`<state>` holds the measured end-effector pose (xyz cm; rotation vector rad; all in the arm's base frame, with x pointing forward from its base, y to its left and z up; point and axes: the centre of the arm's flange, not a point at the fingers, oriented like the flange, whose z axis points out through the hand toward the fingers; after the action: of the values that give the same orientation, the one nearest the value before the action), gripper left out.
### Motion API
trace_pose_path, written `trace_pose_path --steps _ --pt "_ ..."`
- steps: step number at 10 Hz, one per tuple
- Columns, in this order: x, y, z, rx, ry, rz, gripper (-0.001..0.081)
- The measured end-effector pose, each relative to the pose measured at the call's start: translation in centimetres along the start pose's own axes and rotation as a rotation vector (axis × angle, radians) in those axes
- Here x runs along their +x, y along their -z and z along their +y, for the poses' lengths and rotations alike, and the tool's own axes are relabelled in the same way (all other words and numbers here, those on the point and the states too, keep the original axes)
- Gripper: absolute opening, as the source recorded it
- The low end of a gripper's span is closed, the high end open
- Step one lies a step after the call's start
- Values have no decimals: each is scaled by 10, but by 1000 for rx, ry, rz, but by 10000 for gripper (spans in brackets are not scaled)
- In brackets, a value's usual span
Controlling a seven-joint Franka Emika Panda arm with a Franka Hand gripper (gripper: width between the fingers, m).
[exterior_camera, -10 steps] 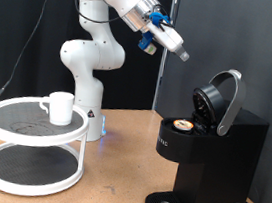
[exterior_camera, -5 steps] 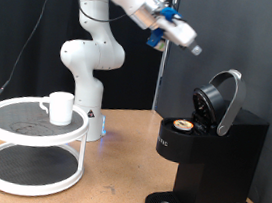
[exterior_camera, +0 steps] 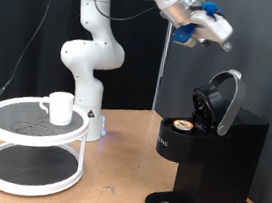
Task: Make a cup of coffee with the keurig machine
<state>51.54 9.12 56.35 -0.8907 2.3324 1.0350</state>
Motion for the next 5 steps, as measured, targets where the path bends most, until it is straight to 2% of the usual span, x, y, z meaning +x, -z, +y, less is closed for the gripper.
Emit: trace_pose_path --steps 5 --pt "-46 -49 27 19 -11 48 734"
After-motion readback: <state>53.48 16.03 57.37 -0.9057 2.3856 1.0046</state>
